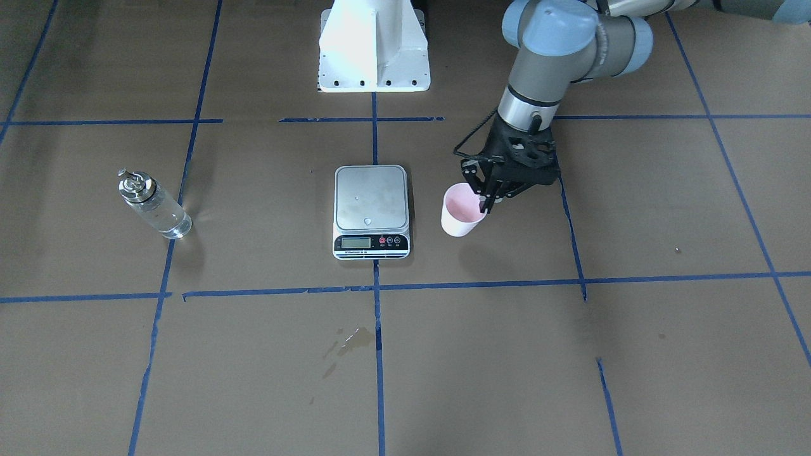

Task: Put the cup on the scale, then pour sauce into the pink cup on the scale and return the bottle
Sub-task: 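Carry the pink cup with the left gripper onto the scale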

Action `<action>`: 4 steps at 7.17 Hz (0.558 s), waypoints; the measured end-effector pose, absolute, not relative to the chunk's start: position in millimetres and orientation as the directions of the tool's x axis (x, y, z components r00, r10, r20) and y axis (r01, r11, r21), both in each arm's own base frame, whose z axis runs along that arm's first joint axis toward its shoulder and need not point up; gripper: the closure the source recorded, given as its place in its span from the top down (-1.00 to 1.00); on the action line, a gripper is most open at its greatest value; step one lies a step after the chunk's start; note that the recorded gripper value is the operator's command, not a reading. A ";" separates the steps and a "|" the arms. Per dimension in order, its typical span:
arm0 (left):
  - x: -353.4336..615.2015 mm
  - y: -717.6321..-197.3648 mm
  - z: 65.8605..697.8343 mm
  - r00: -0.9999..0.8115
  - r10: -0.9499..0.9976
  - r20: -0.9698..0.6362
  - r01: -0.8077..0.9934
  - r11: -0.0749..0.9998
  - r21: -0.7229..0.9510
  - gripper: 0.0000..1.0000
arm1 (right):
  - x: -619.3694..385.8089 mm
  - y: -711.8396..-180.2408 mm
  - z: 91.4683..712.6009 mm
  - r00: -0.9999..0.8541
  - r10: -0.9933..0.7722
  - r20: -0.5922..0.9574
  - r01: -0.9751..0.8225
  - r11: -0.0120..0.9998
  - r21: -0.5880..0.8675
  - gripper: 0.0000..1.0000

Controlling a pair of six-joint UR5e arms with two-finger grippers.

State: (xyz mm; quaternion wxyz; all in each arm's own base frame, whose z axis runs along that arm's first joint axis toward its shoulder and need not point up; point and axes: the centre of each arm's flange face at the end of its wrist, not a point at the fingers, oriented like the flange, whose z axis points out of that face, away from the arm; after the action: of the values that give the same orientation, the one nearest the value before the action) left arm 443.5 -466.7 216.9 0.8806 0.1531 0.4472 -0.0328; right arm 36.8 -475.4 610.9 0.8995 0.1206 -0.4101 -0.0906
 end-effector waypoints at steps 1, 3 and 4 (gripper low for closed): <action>473.6 -460.6 191.7 0.590 0.055 -0.805 0.204 0.955 0.215 -1.00 | 36.9 -475.4 610.9 0.647 -0.262 0.716 0.064 0.955 0.291 1.00; 512.6 -446.4 168.3 0.590 0.046 -0.806 0.205 0.957 0.204 -1.00 | 36.9 -475.4 611.0 0.647 -0.261 0.716 0.064 0.955 0.291 1.00; 525.9 -435.2 164.7 0.592 0.056 -0.804 0.197 0.957 0.212 -1.00 | 36.9 -475.4 611.2 0.647 -0.260 0.716 0.063 0.955 0.290 1.00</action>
State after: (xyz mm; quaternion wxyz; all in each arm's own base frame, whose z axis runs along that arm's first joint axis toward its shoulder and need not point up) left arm 525.9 -435.2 164.7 0.8812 0.1404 0.4496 -0.0399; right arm 36.9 -475.4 611.2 0.8996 0.1202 -0.4101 -0.0900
